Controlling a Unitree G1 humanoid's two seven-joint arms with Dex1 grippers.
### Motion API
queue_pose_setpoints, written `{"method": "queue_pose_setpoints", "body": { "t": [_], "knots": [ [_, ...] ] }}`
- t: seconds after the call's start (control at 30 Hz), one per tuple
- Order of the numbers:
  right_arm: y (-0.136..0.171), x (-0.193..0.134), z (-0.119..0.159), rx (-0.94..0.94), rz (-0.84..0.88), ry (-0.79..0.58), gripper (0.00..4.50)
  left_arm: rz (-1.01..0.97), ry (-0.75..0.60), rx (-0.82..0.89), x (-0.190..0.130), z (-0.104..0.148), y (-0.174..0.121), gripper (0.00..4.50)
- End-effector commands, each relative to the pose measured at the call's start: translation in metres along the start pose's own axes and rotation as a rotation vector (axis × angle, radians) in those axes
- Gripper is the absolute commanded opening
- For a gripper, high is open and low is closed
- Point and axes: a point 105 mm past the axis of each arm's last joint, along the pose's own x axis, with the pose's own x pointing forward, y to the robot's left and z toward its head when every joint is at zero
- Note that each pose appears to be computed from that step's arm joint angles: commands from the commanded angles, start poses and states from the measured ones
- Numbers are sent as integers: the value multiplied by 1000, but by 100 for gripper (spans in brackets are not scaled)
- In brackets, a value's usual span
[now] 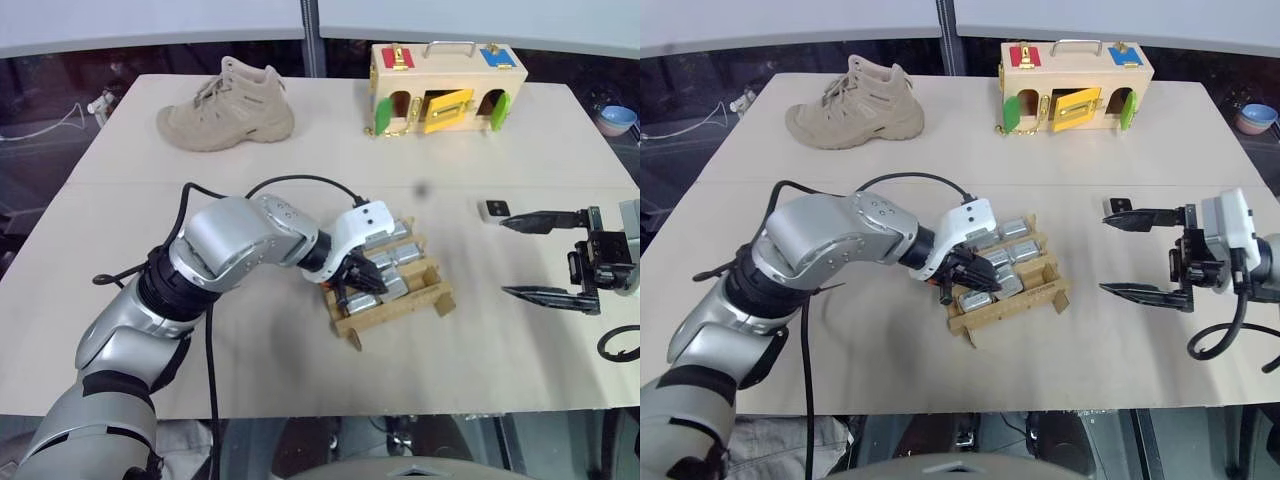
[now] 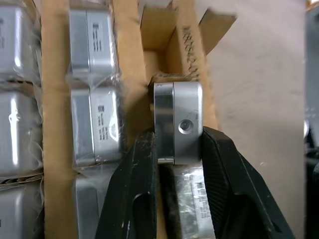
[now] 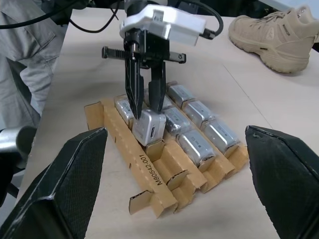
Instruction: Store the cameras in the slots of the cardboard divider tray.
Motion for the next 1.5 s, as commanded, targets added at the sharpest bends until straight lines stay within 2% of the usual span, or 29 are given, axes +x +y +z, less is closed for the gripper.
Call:
{"method": "queue_pose_setpoints", "body": {
  "t": [0.03,0.07,0.1,0.2,0.23,0.37,0.47,0.6,0.7,0.83,0.97,1.17,1.27,1.4,1.5],
  "knots": [
    [1,-3,10,-61,-17,-4,439,55,-9,48,-2,5,7,69],
    [1,-2,10,-61,-18,-4,450,61,-14,52,-2,6,8,170],
    [1,-2,10,-60,-19,-4,450,64,-19,60,-3,8,8,174],
    [-1,-2,9,-55,-36,-2,450,53,-62,50,-8,18,5,314],
    [-5,0,8,-33,-70,1,450,28,-82,47,-15,22,0,346],
    [-22,5,1,-12,-229,16,450,35,-171,39,-43,33,-3,346],
    [-37,9,-16,46,-360,106,450,99,-207,25,-59,23,2,346],
    [-56,8,-36,47,-532,295,450,158,-390,23,-74,17,4,346],
    [-54,15,-37,139,-463,240,450,169,-453,-14,-81,6,3,346],
    [-68,15,-44,151,-518,256,450,237,-431,0,-76,-11,5,346],
    [-72,13,-44,144,-525,261,450,193,-454,0,-55,-2,-1,346],
    [-52,7,-31,113,-461,253,450,189,-412,37,-31,5,5,346],
    [-30,5,-14,137,-367,161,450,187,-365,52,-20,4,9,346],
    [2,-1,4,98,-240,132,450,159,-340,75,-16,4,9,346],
    [11,-5,10,68,-200,118,450,142,-332,85,-16,5,9,346]
  ]
}}
